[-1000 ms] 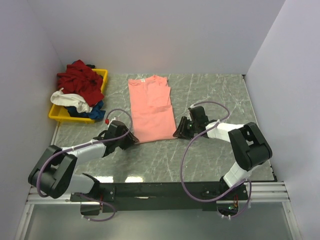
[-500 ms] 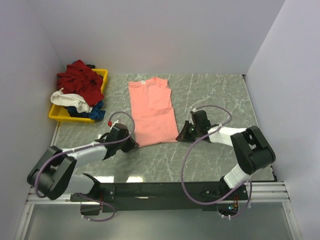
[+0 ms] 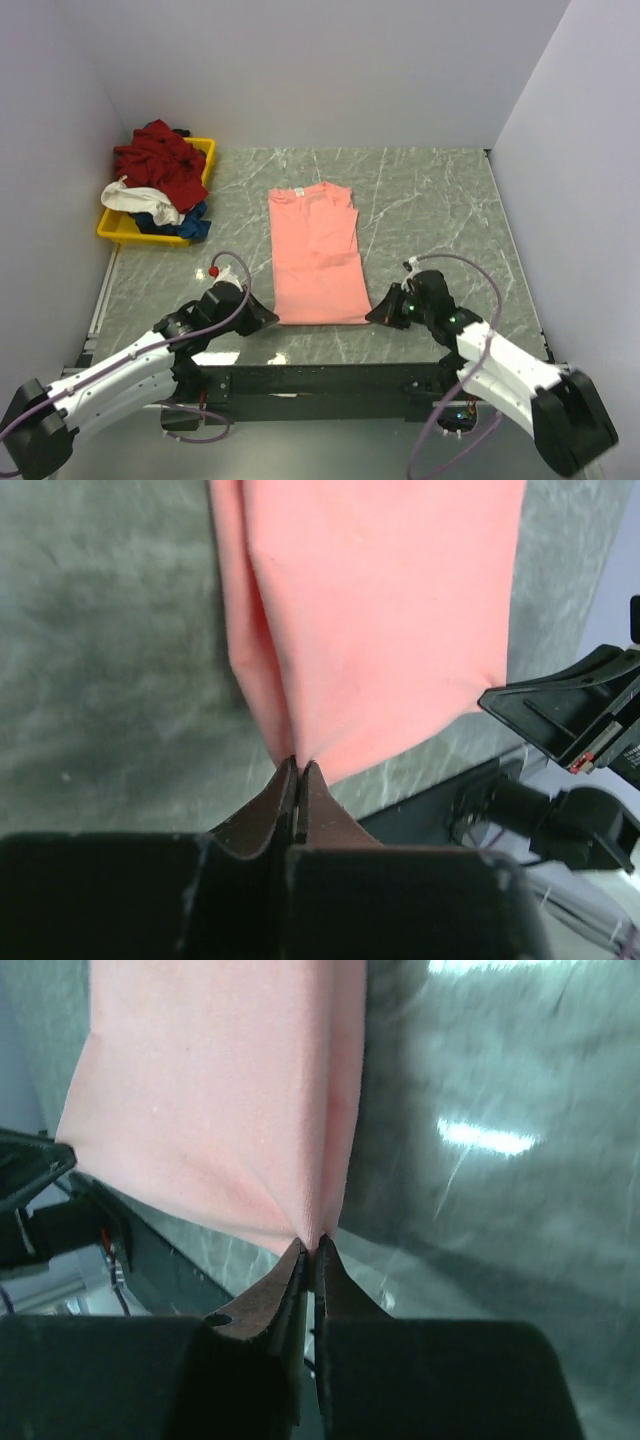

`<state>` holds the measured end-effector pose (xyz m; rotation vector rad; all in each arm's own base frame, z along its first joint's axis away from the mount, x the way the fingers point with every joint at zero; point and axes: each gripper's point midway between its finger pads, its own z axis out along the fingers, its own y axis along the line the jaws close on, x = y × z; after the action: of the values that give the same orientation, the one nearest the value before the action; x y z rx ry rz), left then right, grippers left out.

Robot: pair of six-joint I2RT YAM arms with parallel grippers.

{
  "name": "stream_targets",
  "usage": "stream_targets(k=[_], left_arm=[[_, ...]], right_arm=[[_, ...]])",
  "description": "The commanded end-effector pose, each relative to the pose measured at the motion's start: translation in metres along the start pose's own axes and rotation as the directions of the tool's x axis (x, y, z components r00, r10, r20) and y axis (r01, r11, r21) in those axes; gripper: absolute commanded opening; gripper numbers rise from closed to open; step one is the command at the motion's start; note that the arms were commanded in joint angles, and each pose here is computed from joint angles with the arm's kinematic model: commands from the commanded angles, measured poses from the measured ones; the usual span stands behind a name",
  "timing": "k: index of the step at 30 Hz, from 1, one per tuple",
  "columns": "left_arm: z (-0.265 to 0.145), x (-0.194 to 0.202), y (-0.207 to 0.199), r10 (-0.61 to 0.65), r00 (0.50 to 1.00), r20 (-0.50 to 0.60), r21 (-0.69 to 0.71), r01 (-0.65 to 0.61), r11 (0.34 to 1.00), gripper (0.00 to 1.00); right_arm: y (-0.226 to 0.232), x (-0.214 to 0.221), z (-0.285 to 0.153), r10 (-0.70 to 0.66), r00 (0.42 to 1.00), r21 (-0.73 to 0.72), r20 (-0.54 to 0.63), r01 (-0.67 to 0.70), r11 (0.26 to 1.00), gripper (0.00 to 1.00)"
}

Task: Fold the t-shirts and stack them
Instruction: Fold the tshirt

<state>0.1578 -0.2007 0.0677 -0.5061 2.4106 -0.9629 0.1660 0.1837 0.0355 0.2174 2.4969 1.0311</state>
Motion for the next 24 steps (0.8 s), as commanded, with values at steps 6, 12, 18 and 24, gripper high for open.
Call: stream_targets(k=[6, 12, 18, 24], left_arm=[[-0.018, 0.021, 0.006, 0.022, 0.999, -0.048, -0.017, -0.023, 1.000, 0.01], [-0.040, -0.004, -0.031, 0.050, 0.998, 0.028, 0.025, -0.051, 0.998, 0.01], [-0.055, -0.035, -0.073, 0.090, 0.989, 0.119, 0.029, -0.094, 0.995, 0.00], [-0.049, -0.080, -0.107, 0.162, 0.970, 0.181, 0.009, -0.166, 0.986, 0.00]], right_arm=[[0.008, 0.022, -0.023, 0.016, 0.999, -0.034, 0.028, -0.015, 0.999, 0.00], [0.035, -0.001, -0.044, -0.034, 0.997, -0.025, 0.075, 0.036, 0.999, 0.00], [0.066, -0.041, -0.061, -0.108, 0.986, 0.037, 0.128, 0.104, 0.994, 0.00], [0.103, -0.093, -0.062, -0.154, 0.973, 0.049, 0.171, 0.148, 0.988, 0.00]])
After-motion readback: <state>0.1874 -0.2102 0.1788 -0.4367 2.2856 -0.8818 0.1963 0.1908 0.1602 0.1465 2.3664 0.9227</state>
